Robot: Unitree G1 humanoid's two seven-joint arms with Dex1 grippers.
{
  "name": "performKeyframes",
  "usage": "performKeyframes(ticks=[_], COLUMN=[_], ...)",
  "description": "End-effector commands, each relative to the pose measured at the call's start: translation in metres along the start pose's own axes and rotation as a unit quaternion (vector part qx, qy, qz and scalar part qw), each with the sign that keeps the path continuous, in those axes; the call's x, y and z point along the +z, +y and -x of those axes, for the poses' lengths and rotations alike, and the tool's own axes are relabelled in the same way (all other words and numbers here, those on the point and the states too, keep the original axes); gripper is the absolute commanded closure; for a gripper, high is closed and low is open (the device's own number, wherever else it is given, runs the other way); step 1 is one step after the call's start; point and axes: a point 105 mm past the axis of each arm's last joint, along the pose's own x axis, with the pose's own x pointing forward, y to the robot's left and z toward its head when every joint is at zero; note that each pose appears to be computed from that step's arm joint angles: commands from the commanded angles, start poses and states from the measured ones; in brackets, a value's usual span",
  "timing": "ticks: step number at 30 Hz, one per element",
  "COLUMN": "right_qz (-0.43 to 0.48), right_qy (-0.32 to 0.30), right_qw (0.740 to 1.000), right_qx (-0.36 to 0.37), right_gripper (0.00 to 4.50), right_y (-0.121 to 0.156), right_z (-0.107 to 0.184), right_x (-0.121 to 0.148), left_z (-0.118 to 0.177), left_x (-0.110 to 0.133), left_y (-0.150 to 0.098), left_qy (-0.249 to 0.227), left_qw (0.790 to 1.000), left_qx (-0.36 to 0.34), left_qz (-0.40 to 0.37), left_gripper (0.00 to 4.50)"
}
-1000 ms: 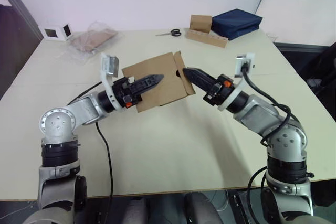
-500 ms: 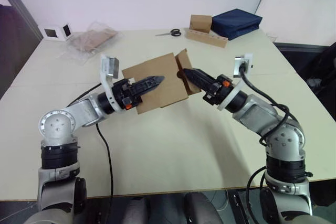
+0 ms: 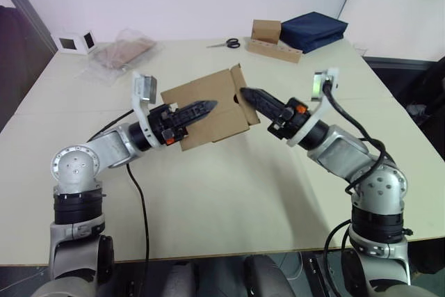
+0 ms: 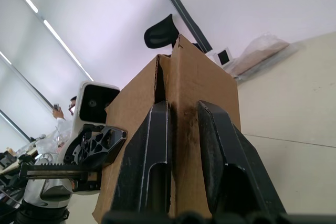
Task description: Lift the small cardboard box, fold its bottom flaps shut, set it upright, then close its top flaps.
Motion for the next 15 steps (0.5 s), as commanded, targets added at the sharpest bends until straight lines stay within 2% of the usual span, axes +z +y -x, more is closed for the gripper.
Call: performKeyframes(ticks=[1,15], right_qz=[0.013,0.014], right_qy=[-0.013,-0.002], right_qw=[1.000,0.999], right_qx=[0.018,0.031], right_gripper=[3.69,3.69], right_y=[0.010,0.019], right_z=[0.003,-0.005], right_x=[0.010,-0.001], left_z=[0.000,-0.003], left_x=[0.005,0.006], left_y=[-0.006,-0.009], left_qy=[-0.004,-0.010], left_qw=[1.000,1.000], left_qx=[-0.009,-0.019], left_qz=[-0.015,-0.014], left_gripper=[4.50,4.50])
